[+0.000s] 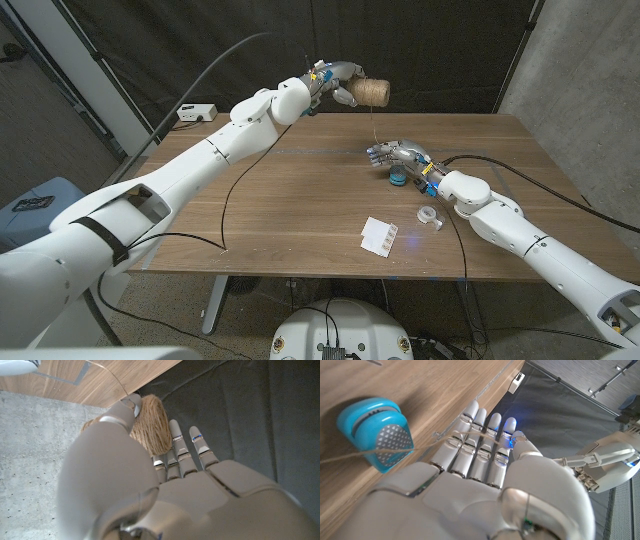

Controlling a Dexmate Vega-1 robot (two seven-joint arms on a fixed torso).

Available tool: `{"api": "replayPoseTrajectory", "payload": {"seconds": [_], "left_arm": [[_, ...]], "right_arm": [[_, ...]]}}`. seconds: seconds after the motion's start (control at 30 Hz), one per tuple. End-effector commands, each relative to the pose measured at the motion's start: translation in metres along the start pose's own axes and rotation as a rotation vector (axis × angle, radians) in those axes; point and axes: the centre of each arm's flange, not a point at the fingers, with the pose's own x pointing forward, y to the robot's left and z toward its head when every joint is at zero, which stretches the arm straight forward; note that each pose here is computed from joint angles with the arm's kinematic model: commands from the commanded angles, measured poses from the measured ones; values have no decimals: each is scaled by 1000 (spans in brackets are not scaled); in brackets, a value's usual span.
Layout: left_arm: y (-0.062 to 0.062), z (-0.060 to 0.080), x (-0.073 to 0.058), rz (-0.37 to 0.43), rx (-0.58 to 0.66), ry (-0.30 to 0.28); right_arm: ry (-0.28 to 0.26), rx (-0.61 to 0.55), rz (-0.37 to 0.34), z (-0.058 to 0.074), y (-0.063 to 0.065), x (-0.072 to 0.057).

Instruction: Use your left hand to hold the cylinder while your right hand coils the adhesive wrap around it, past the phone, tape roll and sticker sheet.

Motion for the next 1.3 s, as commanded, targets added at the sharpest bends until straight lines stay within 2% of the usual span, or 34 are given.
{"api": "replayPoseTrajectory", "payload": {"seconds": [0.03,0.73,1.03,1.3], "left_arm": [[-3,-5,6,7,13,16],[-8,-18,14,54,1,53],[-11,-12,18,71,-12,69],[-15,-5,18,91,-8,104]], "right_arm": [[-10,-13,14,5,7,-3],[-27,-12,37,12,26,7],[-57,-19,49,21,34,12],[-89,-17,79,30,39,11]]}}
